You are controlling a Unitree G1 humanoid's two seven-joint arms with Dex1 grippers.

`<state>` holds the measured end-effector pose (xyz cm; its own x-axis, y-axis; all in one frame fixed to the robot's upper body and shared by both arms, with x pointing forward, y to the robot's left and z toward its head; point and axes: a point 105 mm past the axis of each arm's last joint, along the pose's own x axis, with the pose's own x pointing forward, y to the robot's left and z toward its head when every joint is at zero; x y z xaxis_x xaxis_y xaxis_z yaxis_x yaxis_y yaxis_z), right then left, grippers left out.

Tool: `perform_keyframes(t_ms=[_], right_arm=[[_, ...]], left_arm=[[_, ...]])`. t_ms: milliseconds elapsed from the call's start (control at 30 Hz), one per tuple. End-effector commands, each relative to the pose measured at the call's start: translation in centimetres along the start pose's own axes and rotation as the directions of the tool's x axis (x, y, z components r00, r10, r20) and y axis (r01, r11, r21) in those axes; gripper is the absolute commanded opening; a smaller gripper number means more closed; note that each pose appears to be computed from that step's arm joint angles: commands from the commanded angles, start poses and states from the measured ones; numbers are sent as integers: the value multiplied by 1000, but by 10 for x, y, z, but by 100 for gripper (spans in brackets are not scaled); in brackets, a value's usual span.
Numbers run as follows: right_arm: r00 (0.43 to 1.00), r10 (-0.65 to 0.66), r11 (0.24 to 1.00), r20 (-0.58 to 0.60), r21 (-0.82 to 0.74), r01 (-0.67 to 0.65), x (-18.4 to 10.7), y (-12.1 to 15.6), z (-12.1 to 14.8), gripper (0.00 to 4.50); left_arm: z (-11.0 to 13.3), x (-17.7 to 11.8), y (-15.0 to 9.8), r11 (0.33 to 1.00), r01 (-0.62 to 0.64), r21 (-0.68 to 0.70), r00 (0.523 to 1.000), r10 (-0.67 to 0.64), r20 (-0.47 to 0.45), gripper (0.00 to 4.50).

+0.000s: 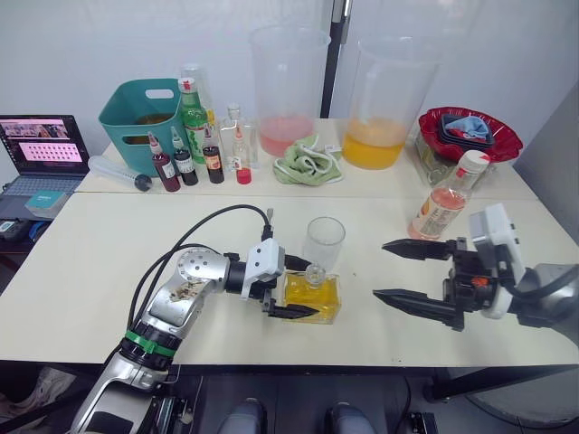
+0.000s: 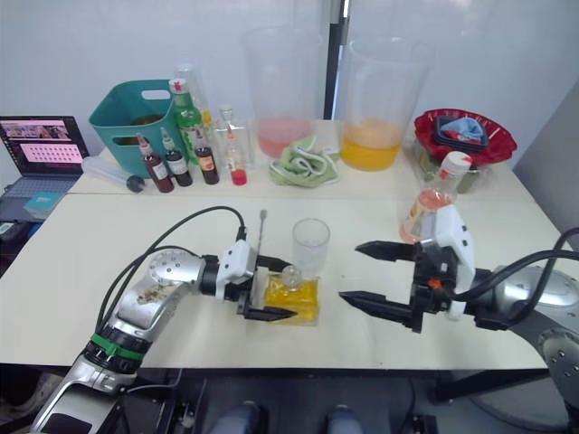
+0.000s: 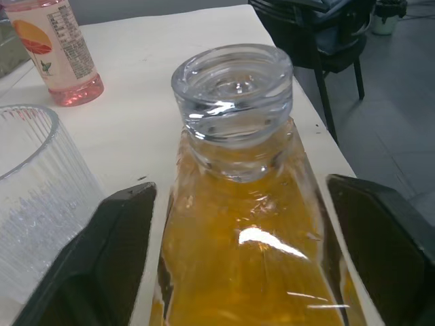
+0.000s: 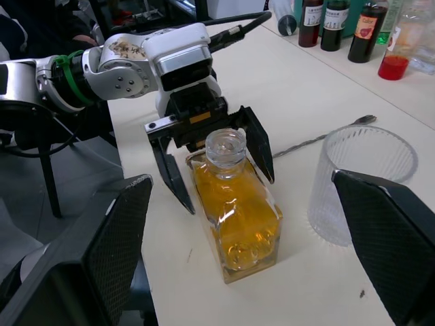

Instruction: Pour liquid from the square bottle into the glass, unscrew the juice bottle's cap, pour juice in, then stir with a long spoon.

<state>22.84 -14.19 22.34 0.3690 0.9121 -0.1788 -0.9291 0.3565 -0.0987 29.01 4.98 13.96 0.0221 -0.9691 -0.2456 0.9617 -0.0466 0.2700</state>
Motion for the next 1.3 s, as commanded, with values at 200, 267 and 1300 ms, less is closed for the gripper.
perform_keyframes(t_ms=[200, 267, 1300], right_arm=[[1000, -18, 995, -25, -95, 15, 23, -1, 4, 450], [999, -12, 995, -33, -103, 8, 35, -1, 1, 450], [992, 125, 962, -17, -243, -126, 84, 11, -3, 108]], left_arm=[[0, -3, 3, 999, 4, 53, 1000, -3, -22, 278], [1, -2, 4, 998, -7, 55, 1000, 8, -14, 278], [-9, 6, -6, 1000, 26, 7, 1000, -26, -16, 278]])
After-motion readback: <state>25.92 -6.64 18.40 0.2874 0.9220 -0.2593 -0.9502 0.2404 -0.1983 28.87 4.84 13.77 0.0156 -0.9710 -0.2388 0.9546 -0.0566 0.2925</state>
